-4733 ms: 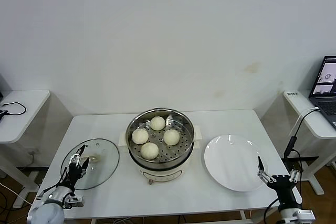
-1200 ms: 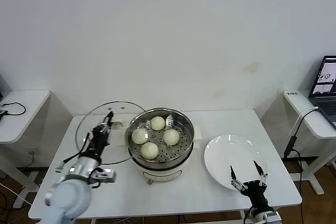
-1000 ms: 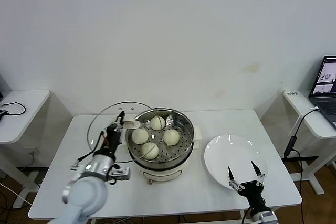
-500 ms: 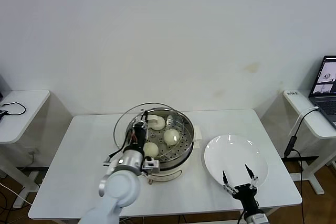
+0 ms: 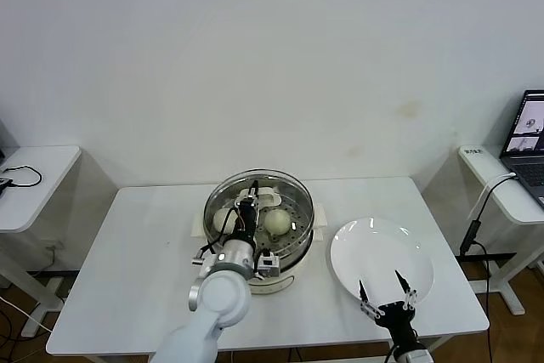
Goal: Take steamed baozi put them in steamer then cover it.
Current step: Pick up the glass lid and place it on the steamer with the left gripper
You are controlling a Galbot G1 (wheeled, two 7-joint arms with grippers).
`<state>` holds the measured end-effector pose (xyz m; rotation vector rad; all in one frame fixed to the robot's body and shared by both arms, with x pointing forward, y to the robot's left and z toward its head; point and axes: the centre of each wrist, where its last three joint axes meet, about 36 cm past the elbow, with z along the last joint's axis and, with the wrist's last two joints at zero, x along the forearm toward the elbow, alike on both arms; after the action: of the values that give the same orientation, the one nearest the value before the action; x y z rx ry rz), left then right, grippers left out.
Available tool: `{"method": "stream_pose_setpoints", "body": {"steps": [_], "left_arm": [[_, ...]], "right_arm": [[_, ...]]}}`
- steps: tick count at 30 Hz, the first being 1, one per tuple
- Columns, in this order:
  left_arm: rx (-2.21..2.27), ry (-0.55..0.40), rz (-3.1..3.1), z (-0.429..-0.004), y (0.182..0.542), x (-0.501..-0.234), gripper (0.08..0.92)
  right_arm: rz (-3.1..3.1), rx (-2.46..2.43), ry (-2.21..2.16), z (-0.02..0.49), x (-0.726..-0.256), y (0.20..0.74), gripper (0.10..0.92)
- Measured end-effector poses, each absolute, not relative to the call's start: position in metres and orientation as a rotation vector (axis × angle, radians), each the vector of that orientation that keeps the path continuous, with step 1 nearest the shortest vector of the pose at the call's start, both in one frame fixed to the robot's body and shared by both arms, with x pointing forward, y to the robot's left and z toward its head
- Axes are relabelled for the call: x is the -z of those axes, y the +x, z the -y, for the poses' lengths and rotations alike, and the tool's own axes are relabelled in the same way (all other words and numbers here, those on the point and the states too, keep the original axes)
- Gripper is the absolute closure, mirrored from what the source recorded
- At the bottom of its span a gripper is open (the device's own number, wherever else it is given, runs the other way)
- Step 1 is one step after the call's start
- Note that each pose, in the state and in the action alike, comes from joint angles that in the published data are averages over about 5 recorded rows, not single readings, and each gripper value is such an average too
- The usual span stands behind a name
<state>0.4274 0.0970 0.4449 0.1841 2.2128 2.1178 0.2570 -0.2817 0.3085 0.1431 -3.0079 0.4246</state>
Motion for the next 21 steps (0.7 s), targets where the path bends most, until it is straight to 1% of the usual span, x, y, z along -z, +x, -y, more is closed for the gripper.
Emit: {"method": "stream_pose_setpoints", "body": {"steps": [10,21], "left_arm": [[-2.157,0.179,-2.2,-0.097,0.435,-0.434,0.865],[-2.148,0.189,-2.211,-0.092,0.429,-0.432,0.865]], "right_arm": [[3.006,-0.415,0.15,0.282,-0.307,0.256,0.2],[3.006,-0.402,0.16,0.279,-0.307,0.255,0.2]]}}
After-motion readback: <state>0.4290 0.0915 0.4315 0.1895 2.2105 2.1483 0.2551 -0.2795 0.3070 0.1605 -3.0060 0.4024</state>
